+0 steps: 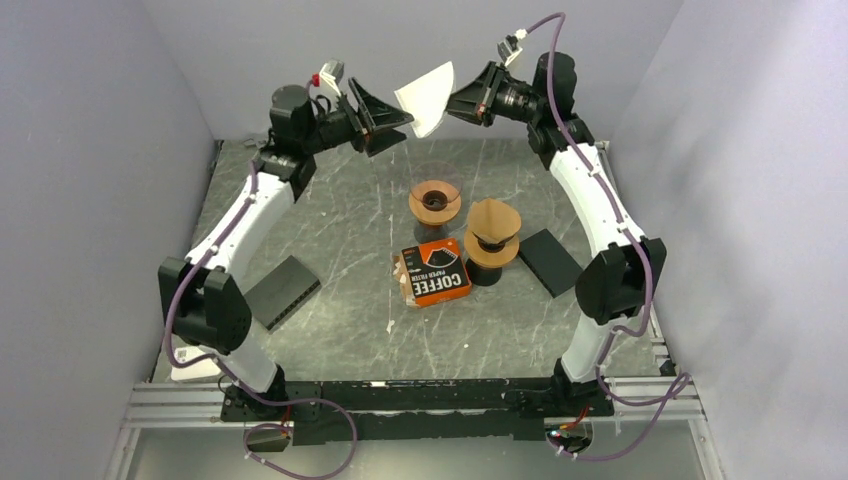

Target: Place the coffee filter in the dripper

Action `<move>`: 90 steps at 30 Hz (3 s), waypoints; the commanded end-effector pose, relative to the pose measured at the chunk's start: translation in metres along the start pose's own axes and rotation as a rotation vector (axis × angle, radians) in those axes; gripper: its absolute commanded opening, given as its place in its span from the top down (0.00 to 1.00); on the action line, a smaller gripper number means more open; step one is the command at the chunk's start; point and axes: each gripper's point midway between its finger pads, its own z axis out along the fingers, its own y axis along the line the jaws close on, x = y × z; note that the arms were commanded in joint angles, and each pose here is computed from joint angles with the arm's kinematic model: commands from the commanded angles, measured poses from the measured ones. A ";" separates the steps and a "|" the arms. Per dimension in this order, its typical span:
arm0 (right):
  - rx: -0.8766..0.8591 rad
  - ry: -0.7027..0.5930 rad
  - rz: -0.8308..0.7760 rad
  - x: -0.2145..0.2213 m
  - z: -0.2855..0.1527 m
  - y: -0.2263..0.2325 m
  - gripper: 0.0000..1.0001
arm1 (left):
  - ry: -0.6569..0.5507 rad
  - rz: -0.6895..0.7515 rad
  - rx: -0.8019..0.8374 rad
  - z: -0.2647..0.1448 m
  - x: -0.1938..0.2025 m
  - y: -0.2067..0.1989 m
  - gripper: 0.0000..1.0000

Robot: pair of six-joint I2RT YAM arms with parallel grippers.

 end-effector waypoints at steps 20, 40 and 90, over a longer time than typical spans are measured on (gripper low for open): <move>0.545 0.183 -0.140 0.064 -0.087 -0.035 1.00 | 0.074 0.413 -0.689 -0.057 0.009 0.047 0.25; 0.678 0.321 0.030 0.082 -0.076 -0.085 1.00 | 0.143 0.433 -0.605 -0.020 0.036 0.039 0.25; 0.710 0.281 -0.001 0.075 -0.076 -0.097 0.70 | 0.289 0.536 -0.547 0.028 0.071 0.056 0.27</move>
